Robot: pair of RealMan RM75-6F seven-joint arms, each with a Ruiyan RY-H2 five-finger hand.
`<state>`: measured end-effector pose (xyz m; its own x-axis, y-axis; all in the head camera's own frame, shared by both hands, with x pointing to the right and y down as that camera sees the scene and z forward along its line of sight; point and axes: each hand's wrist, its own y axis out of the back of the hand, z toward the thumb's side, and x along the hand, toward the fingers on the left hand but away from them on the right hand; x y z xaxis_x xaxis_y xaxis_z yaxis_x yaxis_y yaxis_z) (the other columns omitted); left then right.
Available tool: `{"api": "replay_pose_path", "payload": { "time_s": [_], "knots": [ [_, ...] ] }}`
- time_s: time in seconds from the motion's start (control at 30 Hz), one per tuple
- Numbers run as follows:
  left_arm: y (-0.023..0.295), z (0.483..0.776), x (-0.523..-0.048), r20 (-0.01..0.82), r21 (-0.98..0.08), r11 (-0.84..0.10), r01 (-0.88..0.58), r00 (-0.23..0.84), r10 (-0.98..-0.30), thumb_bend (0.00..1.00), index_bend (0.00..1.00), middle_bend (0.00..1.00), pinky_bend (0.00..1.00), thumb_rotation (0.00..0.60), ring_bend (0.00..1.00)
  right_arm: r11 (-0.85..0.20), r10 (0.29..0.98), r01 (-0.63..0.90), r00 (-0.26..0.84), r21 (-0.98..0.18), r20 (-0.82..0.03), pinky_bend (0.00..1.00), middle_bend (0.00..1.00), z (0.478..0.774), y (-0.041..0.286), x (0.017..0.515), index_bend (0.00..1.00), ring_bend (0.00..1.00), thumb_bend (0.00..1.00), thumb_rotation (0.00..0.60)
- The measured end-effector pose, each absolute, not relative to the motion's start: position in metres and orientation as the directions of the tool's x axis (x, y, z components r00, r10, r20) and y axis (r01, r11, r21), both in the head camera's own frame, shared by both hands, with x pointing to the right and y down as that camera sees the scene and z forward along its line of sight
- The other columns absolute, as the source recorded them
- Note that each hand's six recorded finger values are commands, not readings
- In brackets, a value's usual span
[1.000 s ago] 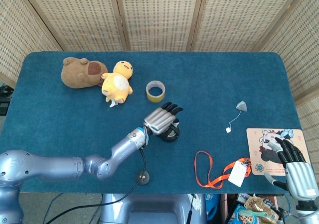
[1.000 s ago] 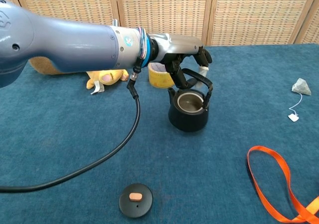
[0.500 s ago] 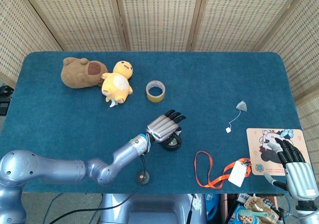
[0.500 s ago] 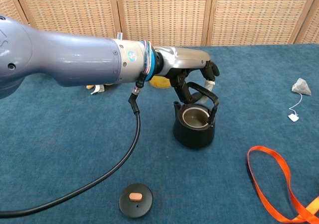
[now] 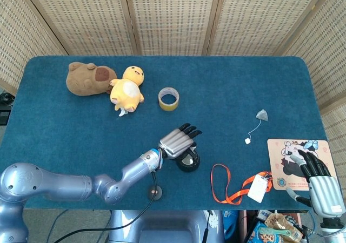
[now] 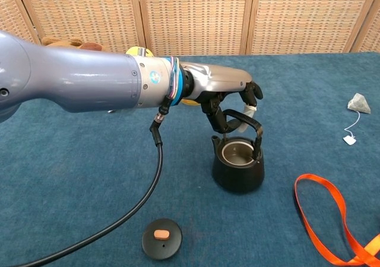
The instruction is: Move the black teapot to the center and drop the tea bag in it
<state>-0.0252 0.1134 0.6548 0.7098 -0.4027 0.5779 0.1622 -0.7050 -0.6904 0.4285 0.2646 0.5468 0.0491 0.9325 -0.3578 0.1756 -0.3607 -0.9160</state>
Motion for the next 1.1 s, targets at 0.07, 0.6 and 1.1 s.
{"api": "replay_pose_path", "payload": {
  "time_s": [0.07,0.6,1.1],
  "knots": [
    [0.115,0.656,-0.025,0.581,-0.687,-0.708,0.166,0.710,-0.398,0.57,0.62,0.07,0.00,0.600,0.00,-0.361,0.932,0.176,0.048,-0.916,-0.358,0.21,0.17,0.547,0.265,0.429,0.22,0.13,0.15,0.600],
    [0.111,0.655,-0.017,0.560,-0.714,-0.683,0.153,0.710,-0.426,0.57,0.00,0.00,0.00,0.600,0.00,-0.366,0.930,0.177,0.041,-0.914,-0.365,0.21,0.17,0.548,0.265,0.431,0.22,0.13,0.15,0.600],
    [0.106,0.658,-0.008,0.561,-0.745,-0.646,0.166,0.679,-0.473,0.44,0.00,0.00,0.00,0.600,0.00,-0.370,0.928,0.177,0.038,-0.912,-0.369,0.21,0.17,0.548,0.266,0.433,0.22,0.13,0.15,0.600]
  ]
}}
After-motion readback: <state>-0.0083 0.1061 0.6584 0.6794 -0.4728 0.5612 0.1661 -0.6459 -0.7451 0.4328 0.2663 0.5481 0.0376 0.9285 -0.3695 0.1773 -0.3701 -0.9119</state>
